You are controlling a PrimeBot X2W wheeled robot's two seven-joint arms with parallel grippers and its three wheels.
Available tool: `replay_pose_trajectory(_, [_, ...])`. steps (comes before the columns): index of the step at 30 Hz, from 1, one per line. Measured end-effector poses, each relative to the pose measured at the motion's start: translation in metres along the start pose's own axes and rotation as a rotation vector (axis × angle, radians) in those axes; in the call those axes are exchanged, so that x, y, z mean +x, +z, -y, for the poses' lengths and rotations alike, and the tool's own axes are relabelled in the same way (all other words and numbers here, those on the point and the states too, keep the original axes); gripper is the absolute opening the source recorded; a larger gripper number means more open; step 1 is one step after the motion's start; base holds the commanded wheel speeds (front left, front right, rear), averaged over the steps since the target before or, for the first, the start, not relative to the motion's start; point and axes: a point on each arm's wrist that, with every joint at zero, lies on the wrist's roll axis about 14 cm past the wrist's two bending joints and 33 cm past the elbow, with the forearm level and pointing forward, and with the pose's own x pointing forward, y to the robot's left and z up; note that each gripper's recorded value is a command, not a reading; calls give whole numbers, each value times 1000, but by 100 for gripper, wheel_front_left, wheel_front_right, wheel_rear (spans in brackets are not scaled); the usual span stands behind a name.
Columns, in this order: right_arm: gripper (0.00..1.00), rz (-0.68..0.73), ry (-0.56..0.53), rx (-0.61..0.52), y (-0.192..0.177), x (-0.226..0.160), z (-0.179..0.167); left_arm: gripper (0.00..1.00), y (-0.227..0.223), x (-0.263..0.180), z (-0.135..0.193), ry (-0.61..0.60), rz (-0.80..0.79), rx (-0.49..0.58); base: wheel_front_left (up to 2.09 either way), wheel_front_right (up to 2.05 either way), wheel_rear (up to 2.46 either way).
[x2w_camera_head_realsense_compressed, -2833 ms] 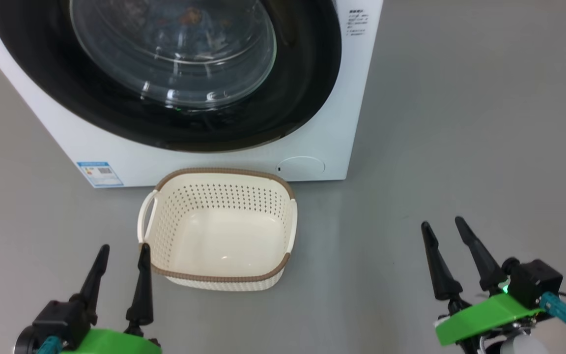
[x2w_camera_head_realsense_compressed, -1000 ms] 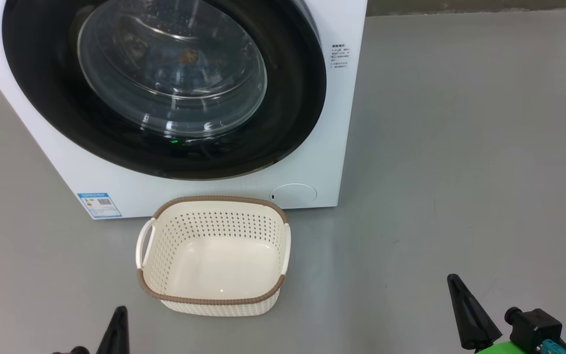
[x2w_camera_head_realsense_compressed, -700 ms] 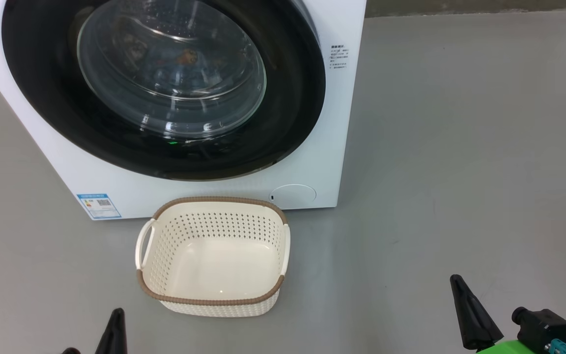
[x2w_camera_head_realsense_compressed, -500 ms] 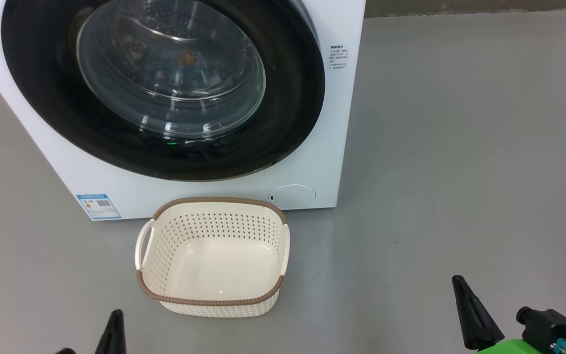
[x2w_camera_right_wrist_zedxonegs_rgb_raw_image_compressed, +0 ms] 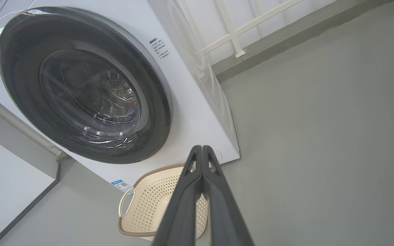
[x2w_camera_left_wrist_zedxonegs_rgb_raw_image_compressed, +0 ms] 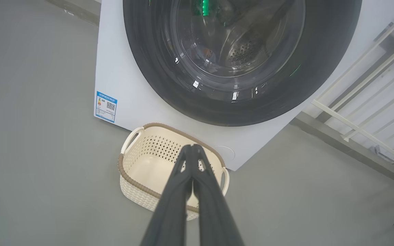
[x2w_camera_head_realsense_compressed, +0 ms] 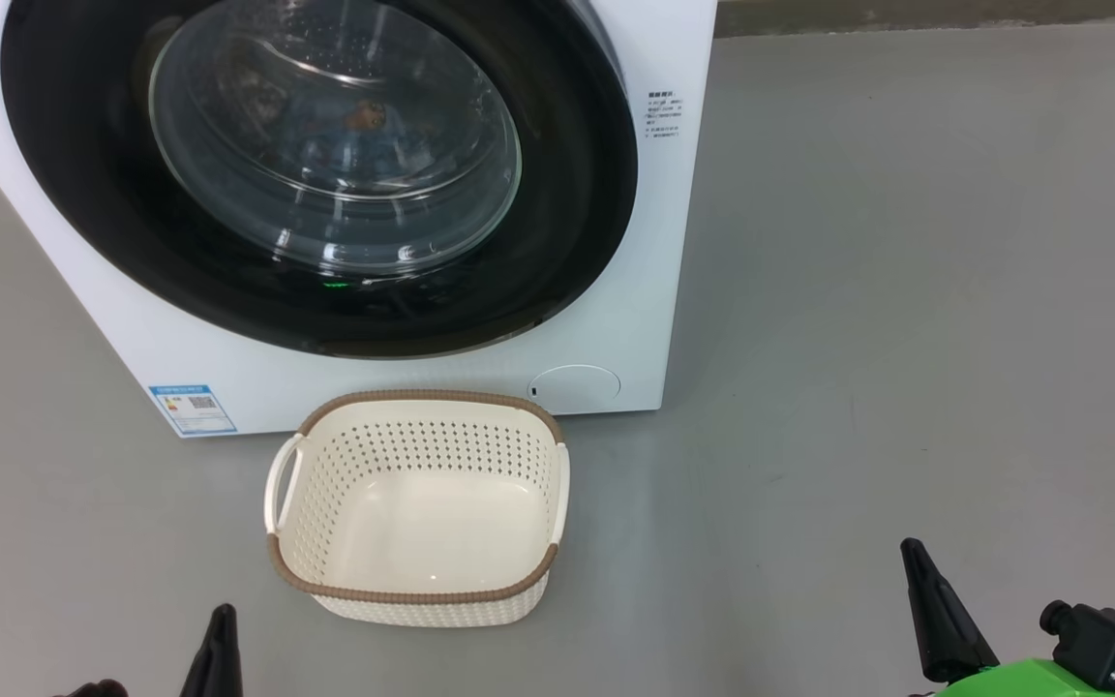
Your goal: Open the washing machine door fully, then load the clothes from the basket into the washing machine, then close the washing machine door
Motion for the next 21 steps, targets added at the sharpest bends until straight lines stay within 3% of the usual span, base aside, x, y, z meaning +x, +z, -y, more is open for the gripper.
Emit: replay_pose_trajectory(21, [0,-6,-50,228,2,1,11,0,1,6,-2,23,-14,-224,0,0,0])
